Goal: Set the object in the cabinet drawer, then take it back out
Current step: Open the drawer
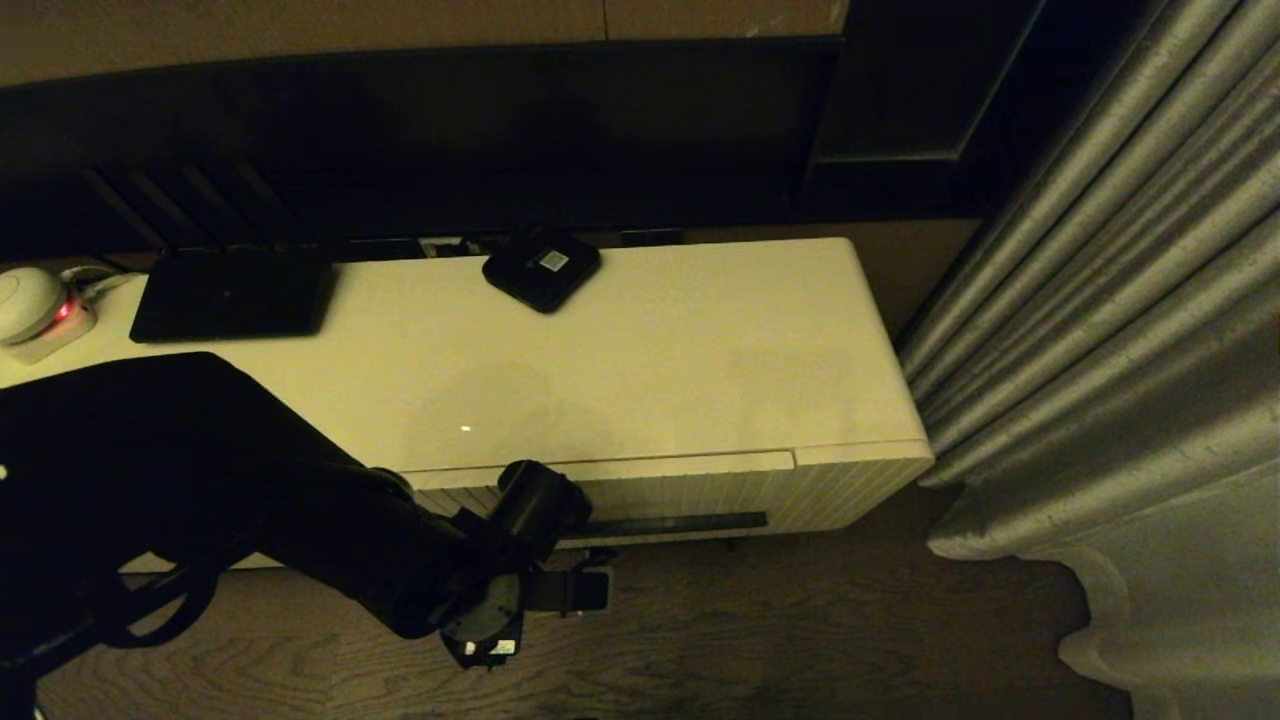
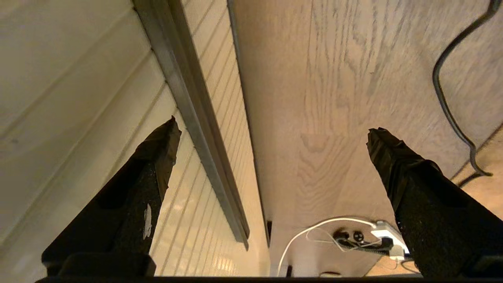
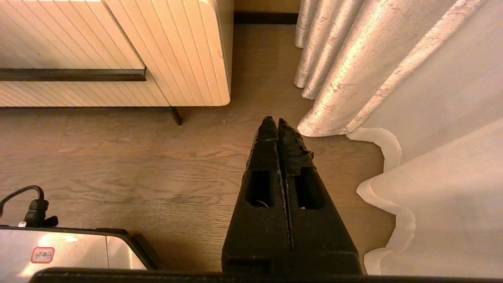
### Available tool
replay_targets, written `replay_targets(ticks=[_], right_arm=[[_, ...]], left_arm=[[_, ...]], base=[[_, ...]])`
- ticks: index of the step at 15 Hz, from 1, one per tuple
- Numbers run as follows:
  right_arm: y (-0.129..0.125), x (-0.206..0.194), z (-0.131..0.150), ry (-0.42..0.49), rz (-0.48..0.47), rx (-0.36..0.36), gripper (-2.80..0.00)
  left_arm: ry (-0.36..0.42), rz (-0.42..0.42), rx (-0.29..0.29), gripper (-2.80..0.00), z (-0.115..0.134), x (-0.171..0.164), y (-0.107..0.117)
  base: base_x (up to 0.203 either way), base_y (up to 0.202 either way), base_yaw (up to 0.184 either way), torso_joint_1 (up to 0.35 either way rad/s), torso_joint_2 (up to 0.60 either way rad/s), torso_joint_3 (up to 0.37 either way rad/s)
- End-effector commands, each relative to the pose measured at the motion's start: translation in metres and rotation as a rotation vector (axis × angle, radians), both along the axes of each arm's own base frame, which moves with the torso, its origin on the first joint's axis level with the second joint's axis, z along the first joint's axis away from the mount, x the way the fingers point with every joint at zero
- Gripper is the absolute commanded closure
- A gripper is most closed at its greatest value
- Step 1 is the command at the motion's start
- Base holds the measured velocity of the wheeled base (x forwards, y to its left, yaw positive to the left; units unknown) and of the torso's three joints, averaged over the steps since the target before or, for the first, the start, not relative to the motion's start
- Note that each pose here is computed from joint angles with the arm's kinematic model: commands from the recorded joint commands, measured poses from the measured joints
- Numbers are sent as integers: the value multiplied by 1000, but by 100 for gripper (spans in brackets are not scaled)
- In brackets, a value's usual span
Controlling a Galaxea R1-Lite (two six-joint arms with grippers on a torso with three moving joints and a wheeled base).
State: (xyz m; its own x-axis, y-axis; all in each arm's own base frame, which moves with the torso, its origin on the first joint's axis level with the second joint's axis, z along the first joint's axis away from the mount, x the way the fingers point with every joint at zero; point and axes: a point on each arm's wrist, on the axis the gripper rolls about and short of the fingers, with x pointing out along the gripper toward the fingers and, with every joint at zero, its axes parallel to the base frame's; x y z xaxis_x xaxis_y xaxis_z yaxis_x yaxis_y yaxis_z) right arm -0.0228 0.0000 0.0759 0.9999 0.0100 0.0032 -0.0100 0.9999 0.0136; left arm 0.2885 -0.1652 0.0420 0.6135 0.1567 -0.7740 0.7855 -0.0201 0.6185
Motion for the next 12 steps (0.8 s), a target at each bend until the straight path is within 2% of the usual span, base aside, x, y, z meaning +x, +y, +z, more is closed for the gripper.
replay_targets(ticks=[1,5,12], right_arm=[[0,0,0,2,1,0,0],[0,0,0,1,1,0,0],[0,0,0,2,1,0,0]], left_arm=[[1,-3,8,-280,-3,3,-2],[-16,18,44,-280,-10,11,-5],[-50,23,26,-280,-11,18,-10]], base=[[0,0,0,0,0,0],[0,0,0,0,0,0],[0,0,0,0,0,0]])
